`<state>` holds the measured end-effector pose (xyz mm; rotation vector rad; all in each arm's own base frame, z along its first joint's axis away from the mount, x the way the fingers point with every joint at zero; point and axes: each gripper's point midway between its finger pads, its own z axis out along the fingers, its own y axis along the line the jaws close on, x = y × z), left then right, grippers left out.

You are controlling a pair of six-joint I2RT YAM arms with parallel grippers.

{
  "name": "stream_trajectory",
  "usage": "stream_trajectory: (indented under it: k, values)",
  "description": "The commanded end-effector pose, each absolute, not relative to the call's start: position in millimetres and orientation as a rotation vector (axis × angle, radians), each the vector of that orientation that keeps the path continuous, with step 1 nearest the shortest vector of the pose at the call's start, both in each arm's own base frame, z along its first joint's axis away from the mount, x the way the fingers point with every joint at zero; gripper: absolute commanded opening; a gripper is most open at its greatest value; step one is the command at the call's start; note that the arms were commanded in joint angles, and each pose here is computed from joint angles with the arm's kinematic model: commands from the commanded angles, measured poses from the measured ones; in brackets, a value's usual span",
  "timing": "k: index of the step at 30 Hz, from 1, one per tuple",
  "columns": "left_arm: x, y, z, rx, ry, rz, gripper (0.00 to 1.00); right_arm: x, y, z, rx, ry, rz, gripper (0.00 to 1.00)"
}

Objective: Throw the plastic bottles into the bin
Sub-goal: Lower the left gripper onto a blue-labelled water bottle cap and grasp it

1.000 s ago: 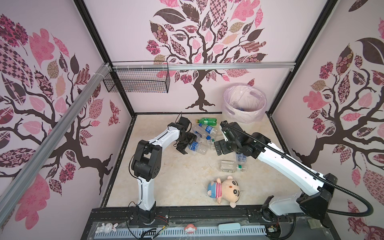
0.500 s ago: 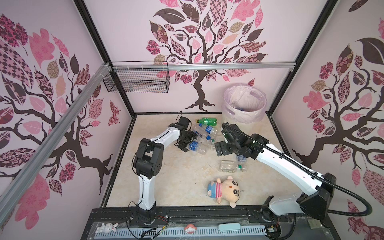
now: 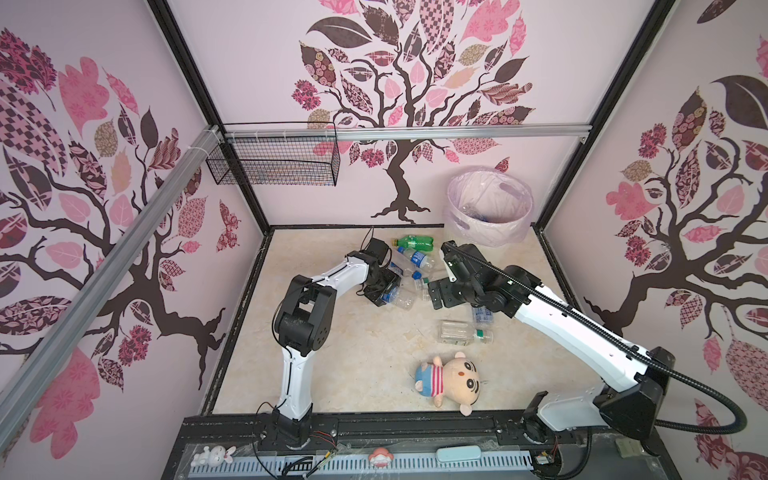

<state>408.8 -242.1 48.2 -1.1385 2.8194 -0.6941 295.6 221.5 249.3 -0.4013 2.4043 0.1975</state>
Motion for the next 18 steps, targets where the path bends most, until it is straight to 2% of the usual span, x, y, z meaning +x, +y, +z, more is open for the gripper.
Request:
stream_trajectory:
  k: [1, 8, 13, 18]
  values:
    - [404.4, -236.7, 38.4, -1.087, 2.841, -0.651, 0.71, 299.4, 222.0, 256.5, -0.422, 2.382, 0.179, 1.0]
    - [389.9, -230.9, 29.4, -1.053, 2.882, -0.622, 0.61, 295.3, 223.2, 251.6, -0.437, 2.381, 0.205, 1.0]
    - [392.5, -230.5, 43.2, -0.934, 2.879, -0.632, 0.57, 297.0, 223.0, 244.0, -0.433, 2.389, 0.201, 0.99]
    - [390.7, -233.0, 67.2, -0.8, 2.881, -0.669, 0.55, 294.3, 233.4, 245.0, -0.395, 2.402, 0.3, 0.99]
